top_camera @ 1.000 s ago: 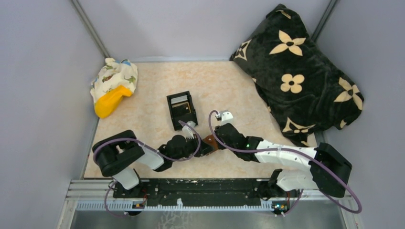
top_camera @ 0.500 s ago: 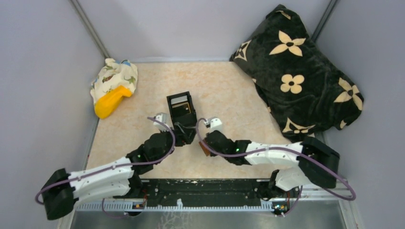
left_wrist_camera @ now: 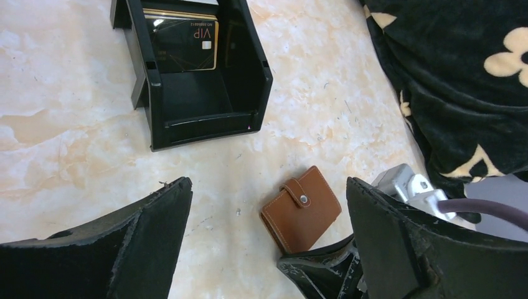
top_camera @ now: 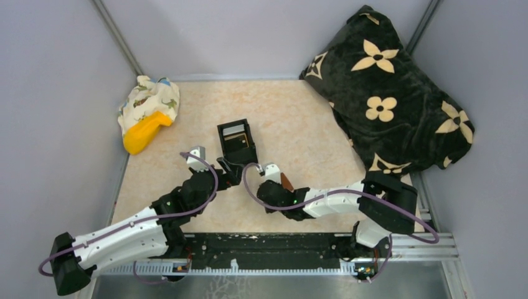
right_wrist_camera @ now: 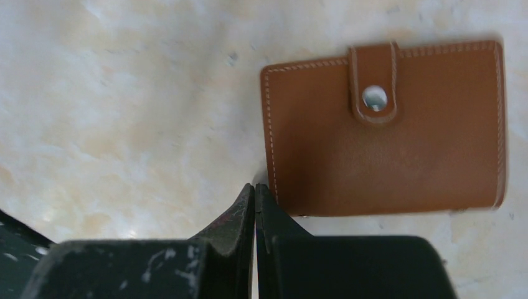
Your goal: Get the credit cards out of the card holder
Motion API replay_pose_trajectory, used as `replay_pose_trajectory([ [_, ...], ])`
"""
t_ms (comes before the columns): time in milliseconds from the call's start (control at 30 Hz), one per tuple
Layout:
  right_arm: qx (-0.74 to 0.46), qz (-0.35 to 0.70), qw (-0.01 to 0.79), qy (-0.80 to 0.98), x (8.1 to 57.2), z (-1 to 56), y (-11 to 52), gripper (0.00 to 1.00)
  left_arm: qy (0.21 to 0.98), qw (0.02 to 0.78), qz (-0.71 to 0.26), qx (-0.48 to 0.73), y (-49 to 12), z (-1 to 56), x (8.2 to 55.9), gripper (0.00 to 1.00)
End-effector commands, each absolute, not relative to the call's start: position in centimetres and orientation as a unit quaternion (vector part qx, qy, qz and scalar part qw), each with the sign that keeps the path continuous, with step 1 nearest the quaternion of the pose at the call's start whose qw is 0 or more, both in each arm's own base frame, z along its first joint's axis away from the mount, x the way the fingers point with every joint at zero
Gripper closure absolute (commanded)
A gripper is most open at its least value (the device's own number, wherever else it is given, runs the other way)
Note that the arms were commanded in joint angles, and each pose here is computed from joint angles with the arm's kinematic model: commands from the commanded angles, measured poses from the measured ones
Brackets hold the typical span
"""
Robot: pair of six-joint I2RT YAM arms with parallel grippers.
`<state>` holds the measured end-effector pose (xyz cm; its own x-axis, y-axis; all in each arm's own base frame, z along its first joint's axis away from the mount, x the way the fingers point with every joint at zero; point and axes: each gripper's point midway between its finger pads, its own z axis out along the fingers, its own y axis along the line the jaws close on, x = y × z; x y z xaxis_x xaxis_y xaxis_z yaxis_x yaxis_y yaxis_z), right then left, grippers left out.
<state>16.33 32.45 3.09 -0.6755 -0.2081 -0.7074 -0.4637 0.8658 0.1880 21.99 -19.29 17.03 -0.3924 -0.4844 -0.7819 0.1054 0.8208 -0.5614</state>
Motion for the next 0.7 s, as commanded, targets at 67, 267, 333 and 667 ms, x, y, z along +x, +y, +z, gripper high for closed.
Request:
replay_pose_trajectory([
  [67,-0.127,0.164,0.370,0.906,16.1,3.0,28.9,1.00,0.793,0.534,-0.271,-0.113,-19.5,16.7,22.0,0.01],
  [267,-0.082,0.140,0.389,0.907,17.0,3.9,25.0,1.00,0.790,0.534,-0.292,-0.069,-21.3,17.0,21.9,0.01],
  [333,-0.065,0.139,0.394,0.906,17.6,4.5,23.6,1.00,0.786,0.539,-0.300,-0.034,-22.3,17.3,21.9,0.01],
  [667,-0.073,0.186,0.434,0.878,18.5,9.4,23.1,1.00,0.721,0.524,-0.324,0.317,-30.9,15.1,20.1,0.08],
])
